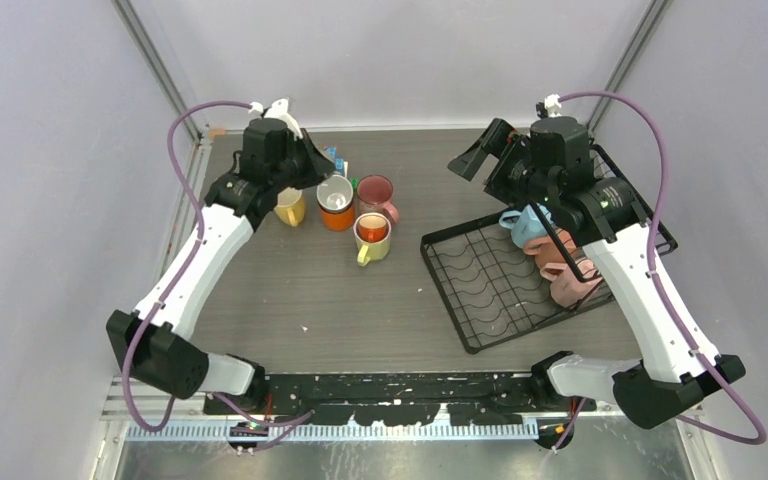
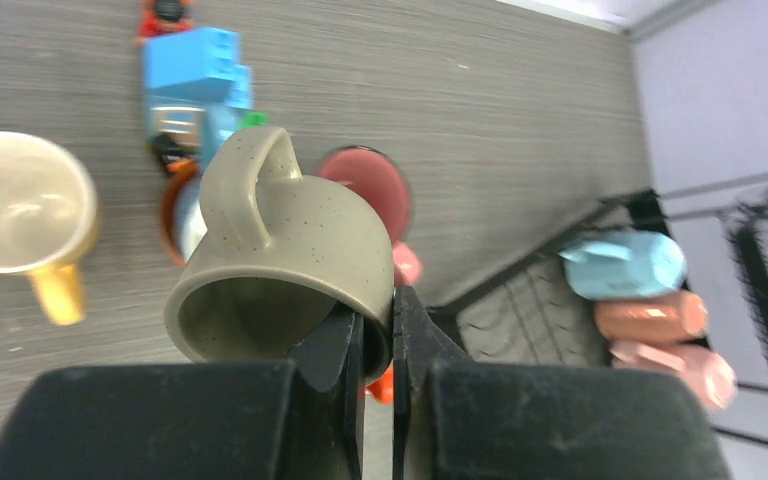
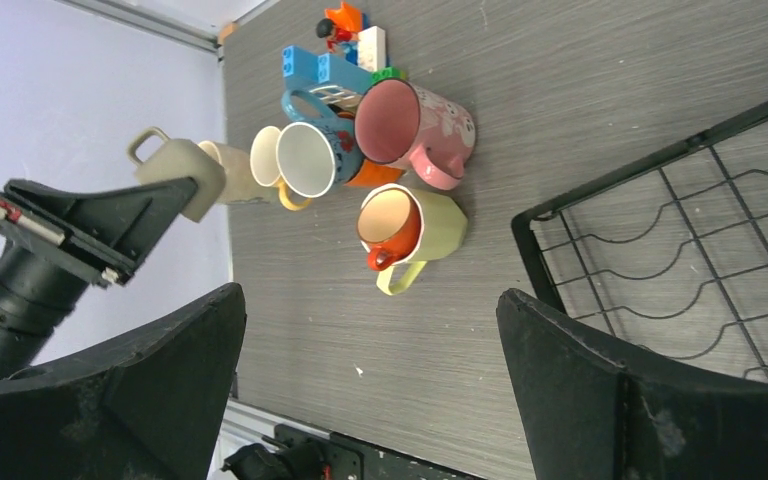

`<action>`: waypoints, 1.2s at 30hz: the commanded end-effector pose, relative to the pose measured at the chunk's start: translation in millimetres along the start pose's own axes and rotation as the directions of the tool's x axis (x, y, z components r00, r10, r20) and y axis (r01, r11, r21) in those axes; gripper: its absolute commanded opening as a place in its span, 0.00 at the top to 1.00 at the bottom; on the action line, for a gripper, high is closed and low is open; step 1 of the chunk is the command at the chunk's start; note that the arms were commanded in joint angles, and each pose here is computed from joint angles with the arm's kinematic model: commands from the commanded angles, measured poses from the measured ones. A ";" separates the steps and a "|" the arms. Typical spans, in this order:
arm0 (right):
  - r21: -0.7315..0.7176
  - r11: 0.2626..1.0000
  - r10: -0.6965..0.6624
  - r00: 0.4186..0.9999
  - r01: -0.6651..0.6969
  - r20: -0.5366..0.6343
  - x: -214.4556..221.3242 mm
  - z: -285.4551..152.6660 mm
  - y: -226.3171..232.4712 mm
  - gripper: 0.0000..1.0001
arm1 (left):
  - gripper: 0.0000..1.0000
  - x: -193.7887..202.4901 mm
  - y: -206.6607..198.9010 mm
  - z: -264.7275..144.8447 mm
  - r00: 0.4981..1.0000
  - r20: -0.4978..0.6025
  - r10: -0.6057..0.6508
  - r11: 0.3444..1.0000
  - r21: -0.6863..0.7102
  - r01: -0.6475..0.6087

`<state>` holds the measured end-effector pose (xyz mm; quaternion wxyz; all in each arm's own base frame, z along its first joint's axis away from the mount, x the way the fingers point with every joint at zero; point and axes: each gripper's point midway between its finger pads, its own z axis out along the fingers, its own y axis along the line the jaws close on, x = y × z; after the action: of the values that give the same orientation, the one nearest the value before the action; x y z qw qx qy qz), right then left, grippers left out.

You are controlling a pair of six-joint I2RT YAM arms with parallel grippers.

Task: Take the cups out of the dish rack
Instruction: Place the cup at the center of the board.

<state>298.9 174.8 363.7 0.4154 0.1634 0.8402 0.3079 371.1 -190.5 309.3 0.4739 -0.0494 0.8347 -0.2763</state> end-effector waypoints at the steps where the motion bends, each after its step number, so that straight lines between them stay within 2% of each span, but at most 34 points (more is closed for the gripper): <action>1: 0.005 0.999 -0.046 0.997 0.045 0.059 -10.1 -15.7 -1.8 0.00 | 1.00 -25.4 45.1 6.8 0.999 0.028 0.047 0.983 -0.179 -0.042; 8: 0.008 0.999 -0.052 0.997 0.052 0.051 -5.8 -18.4 -6.0 0.00 | 1.00 -24.9 95.4 33.3 0.997 -0.040 0.063 0.941 -0.330 -0.073; 16: -0.007 0.998 -0.057 0.998 0.058 0.041 -3.9 -22.5 -3.4 0.00 | 1.00 -18.5 135.6 53.8 0.992 -0.102 0.076 0.892 -0.437 -0.113; 24: -0.007 0.998 -0.062 0.997 0.062 0.041 -3.2 -28.1 -4.5 0.00 | 1.00 -9.3 162.5 70.0 0.986 -0.156 0.066 0.866 -0.482 -0.134; 36: -0.003 0.998 -0.060 0.997 0.060 0.043 -2.2 -33.5 -6.5 0.00 | 1.00 2.8 182.1 87.2 0.979 -0.199 0.052 0.849 -0.507 -0.148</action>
<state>277.7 158.9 365.5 0.4261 0.1512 0.8438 0.2890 458.9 -80.6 159.9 0.3467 -0.1037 0.9319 -0.0240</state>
